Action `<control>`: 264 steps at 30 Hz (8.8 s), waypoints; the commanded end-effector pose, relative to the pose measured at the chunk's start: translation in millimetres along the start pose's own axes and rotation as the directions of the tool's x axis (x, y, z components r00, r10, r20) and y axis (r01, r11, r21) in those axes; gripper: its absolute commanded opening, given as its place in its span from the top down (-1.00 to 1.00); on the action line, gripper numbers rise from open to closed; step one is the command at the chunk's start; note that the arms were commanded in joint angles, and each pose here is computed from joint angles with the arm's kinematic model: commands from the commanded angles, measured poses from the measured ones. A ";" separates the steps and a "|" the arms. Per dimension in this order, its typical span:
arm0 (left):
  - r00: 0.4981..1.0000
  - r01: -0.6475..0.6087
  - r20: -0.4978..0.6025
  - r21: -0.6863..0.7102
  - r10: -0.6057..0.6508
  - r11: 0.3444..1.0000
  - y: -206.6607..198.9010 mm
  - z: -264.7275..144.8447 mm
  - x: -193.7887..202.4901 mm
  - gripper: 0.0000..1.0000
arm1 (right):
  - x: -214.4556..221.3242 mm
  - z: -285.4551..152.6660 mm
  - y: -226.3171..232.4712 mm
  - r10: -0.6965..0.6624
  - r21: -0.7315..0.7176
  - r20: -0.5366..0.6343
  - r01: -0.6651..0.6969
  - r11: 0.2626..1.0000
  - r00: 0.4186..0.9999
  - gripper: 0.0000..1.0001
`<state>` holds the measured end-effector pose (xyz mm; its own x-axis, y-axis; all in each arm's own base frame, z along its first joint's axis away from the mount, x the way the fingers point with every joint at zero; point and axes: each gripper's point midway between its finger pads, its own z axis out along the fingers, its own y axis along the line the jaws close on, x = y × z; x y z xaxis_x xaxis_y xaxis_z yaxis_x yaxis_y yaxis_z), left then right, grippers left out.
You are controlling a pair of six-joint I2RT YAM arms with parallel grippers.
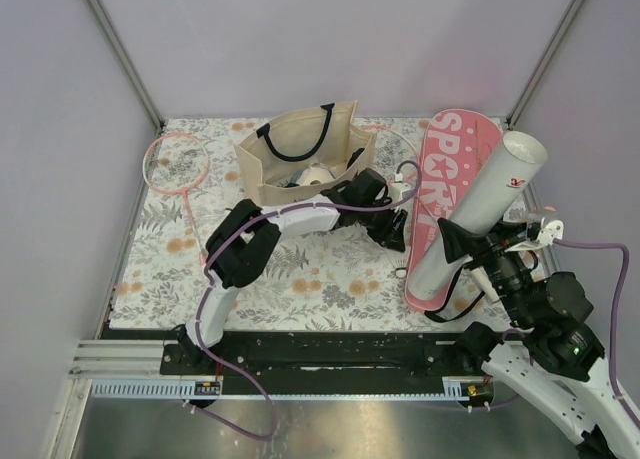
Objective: Pack up the badminton gear
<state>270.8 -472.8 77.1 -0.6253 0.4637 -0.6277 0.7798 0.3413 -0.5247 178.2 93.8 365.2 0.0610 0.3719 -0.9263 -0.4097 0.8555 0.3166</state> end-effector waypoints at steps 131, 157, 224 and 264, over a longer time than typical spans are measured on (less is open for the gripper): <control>0.282 0.893 0.957 -0.239 -0.061 0.382 21.3 -422.7 85.6 -0.43 | 145.4 23.8 93.9 -0.509 -0.693 -0.086 0.316 0.648 0.857 -0.18; -0.002 1.000 0.993 0.003 -0.121 0.008 93.0 -366.7 213.4 -0.20 | 149.0 26.1 92.5 -0.513 -0.688 -0.089 0.320 0.651 0.854 -0.18; 0.813 0.119 0.575 -0.009 -0.092 0.993 -190.2 -403.9 27.1 1.00 | 209.0 30.7 93.1 -0.708 -0.827 -0.169 0.293 0.480 0.685 -0.22; 0.876 0.112 0.450 0.159 -0.173 0.981 -161.7 -316.8 34.0 1.00 | 212.3 47.9 120.2 -0.724 -0.840 -0.131 0.311 0.443 0.677 -0.22</control>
<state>133.3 -247.6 308.0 -0.7360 -0.0108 -0.6769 0.6409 0.3109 -0.7018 175.2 273.4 170.8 0.1319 -0.5171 -0.8457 -0.9534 0.1675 -0.2511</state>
